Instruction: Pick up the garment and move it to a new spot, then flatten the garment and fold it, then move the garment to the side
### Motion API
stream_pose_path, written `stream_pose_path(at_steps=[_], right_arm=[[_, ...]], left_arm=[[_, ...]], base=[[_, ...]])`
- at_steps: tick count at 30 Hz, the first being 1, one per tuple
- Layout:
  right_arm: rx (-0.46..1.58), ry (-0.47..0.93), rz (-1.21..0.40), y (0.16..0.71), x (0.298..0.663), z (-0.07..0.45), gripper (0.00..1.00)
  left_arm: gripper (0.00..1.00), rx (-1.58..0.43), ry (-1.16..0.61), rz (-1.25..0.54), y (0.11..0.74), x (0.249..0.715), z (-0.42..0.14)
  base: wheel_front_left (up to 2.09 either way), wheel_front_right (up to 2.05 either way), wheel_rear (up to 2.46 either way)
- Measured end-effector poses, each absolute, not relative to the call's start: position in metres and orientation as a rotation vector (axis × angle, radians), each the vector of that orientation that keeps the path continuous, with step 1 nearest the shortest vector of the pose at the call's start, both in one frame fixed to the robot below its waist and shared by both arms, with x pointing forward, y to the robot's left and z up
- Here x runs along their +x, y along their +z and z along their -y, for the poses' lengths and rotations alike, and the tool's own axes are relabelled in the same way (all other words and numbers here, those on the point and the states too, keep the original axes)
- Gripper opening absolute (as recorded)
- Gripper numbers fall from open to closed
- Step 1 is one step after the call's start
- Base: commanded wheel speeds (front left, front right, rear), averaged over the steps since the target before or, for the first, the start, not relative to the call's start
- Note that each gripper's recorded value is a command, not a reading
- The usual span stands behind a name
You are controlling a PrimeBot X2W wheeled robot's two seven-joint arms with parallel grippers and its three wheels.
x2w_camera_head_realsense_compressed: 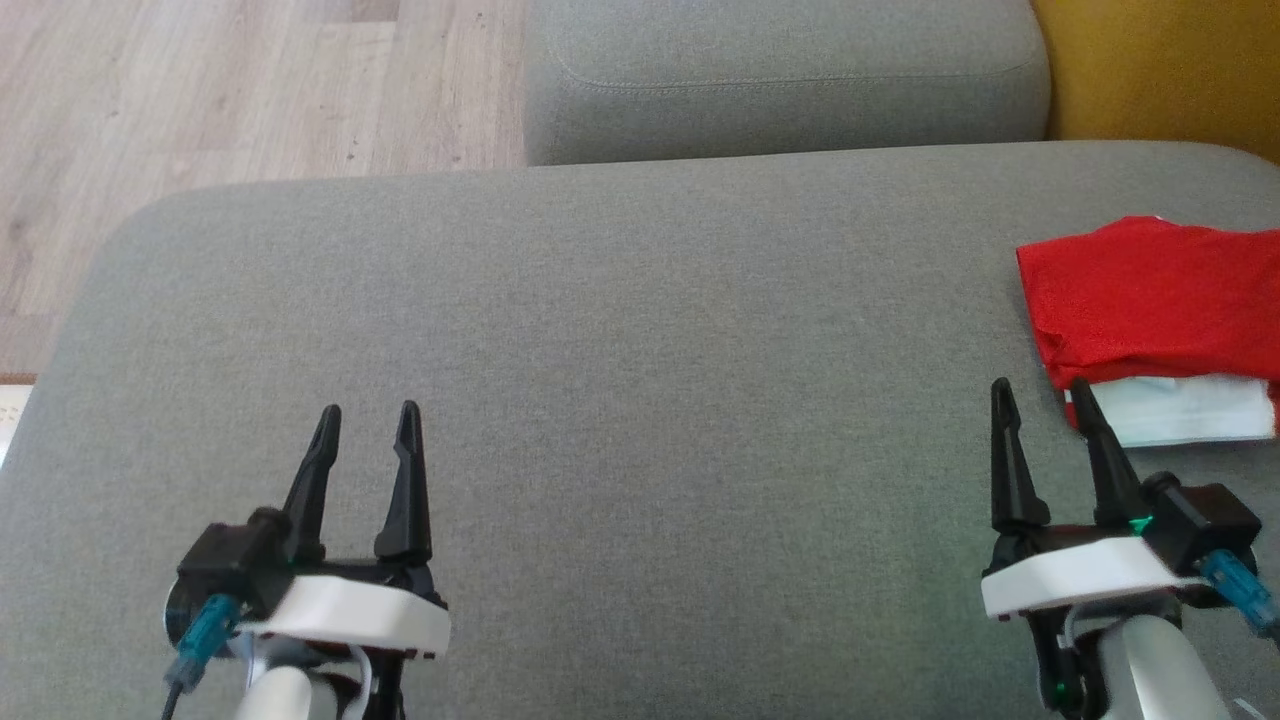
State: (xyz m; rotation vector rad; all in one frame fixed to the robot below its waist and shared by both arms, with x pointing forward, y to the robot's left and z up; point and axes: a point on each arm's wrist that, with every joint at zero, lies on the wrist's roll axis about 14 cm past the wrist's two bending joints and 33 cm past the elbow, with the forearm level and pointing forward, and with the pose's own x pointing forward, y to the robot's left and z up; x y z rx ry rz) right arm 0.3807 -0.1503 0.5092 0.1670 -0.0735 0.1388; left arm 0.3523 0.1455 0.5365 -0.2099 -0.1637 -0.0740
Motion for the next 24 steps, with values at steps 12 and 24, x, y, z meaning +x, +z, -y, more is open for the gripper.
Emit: stream_pose_path(at_steps=[12,24], right_arm=[[0.168,0.140,0.075,0.510,0.381,0.150,1.00],[0.168,0.140,0.076,0.510,0.381,0.150,1.00]], left_arm=[[1.00,-0.236,-0.054,0.132,0.526,0.349,-0.152],[1.00,-0.278,-0.029,0.112,0.519,0.349,-0.158]], base=[[0.00,0.00,0.00],[0.00,0.00,0.00]])
